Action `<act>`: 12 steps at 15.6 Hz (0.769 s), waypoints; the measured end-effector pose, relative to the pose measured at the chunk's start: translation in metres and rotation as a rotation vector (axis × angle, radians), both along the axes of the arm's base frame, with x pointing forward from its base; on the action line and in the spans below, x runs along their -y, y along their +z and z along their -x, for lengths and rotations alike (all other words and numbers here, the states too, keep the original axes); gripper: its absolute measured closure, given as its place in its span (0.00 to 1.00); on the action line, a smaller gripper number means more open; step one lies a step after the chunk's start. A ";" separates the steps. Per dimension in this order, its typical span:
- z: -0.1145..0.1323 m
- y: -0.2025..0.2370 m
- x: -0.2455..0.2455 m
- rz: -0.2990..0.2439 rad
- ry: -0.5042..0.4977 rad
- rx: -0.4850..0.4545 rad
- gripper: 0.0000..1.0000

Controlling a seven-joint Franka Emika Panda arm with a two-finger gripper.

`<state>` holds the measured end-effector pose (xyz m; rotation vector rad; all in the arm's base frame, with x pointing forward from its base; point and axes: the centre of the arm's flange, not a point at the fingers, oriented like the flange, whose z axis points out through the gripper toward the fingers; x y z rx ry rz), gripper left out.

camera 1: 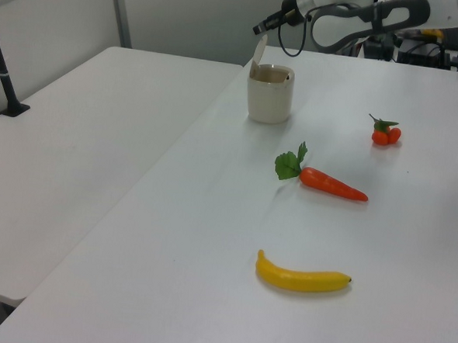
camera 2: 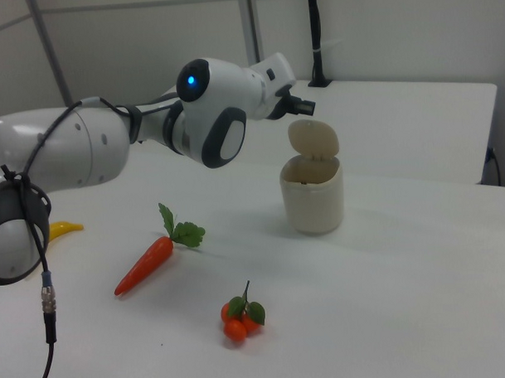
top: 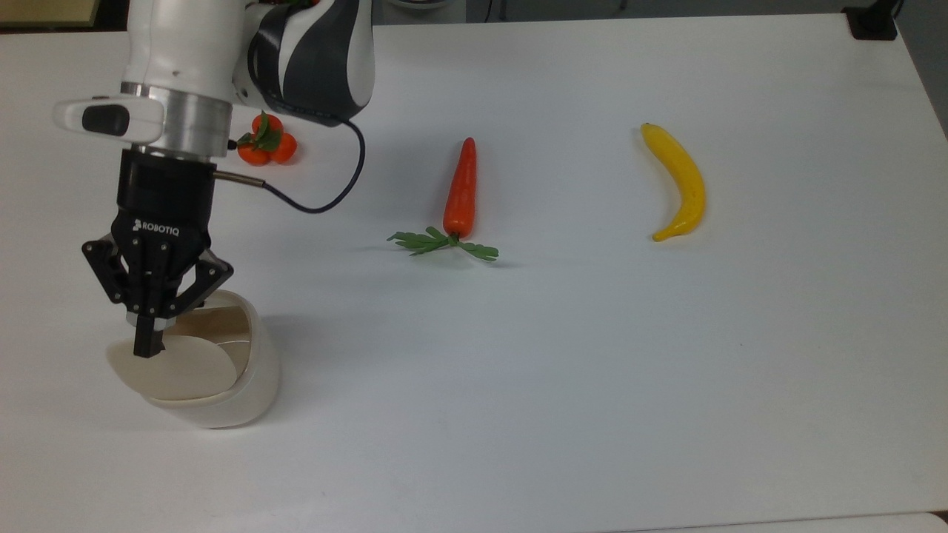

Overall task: Close garbage bin
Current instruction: 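Push the open lid down onto the bin rim with the gripper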

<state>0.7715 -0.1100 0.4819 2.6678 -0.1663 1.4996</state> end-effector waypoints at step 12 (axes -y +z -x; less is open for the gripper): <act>0.004 -0.019 0.011 0.011 -0.005 -0.039 0.99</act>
